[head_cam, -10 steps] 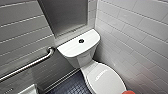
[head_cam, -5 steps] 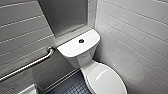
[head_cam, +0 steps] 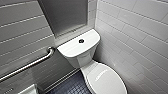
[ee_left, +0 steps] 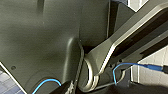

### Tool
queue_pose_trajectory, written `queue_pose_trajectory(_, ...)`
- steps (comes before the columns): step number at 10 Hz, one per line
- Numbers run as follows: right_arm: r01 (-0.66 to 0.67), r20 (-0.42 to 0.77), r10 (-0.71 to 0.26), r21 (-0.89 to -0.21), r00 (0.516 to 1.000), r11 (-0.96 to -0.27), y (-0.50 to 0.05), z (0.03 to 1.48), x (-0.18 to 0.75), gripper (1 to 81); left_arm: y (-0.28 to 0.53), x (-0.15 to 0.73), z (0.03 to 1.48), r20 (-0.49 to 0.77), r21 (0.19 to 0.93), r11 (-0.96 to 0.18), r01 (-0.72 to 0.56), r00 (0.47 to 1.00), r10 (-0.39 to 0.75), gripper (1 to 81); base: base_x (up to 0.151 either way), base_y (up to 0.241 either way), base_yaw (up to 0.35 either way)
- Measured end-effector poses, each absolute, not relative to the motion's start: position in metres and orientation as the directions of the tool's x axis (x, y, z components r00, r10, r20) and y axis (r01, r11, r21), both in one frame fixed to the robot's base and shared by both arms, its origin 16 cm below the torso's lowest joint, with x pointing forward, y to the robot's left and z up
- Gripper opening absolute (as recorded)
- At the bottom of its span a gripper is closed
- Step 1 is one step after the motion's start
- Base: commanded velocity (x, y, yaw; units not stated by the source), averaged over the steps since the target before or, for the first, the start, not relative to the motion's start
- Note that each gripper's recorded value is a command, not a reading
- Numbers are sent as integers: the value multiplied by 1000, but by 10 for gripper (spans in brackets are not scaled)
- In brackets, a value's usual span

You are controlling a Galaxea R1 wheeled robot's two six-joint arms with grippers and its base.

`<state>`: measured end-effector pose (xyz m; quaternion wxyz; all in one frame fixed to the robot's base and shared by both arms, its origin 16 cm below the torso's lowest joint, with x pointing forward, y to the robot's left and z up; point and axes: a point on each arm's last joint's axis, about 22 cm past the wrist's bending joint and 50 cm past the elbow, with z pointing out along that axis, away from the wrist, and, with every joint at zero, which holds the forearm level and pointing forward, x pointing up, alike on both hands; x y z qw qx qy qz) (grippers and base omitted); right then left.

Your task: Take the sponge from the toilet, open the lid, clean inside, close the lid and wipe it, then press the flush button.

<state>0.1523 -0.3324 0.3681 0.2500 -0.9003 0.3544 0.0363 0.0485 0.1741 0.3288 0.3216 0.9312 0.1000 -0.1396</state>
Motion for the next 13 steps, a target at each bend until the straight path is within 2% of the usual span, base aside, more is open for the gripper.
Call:
queue_pose_trajectory(2, -653, -271, -599, -415, 753, -633, -306, 360, 102, 10, 179, 96, 328, -270, 604, -757, 249, 958, 99, 811, 0, 0, 0)
queue_pose_trajectory(6, -635, -332, -541, -385, 772, -670, -271, 370, 23, 10, 188, 155, 343, -244, 638, -724, 263, 961, 134, 811, 0, 0, 0)
queue_pose_trajectory(8, -659, -339, -566, -349, 752, -666, -265, 368, 14, 10, 195, 183, 352, -230, 652, -709, 269, 961, 153, 811, 0, 0, 0)
queue_pose_trajectory(9, -654, -334, -563, -350, 756, -671, -267, 368, 14, 10, 198, 196, 356, -230, 655, -702, 278, 959, 165, 811, 0, 0, 0)
queue_pose_trajectory(10, -629, -338, -532, -364, 776, -687, -266, 369, 10, 10, 200, 218, 355, -208, 663, -699, 269, 963, 173, 811, 0, 0, 0)
queue_pose_trajectory(11, -581, -322, -484, -410, 814, -703, -259, 370, 11, 10, 198, 243, 353, -187, 672, -691, 266, 964, 189, 811, 0, 0, 0)
queue_pose_trajectory(12, -554, -310, -460, -440, 832, -707, -248, 369, 10, 10, 196, 266, 351, -178, 678, -681, 276, 961, 212, 811, 0, 0, 0)
queue_pose_trajectory(13, -556, -315, -458, -452, 831, -698, -235, 368, 8, 10, 194, 288, 349, -175, 683, -671, 290, 956, 236, 811, 0, 0, 0)
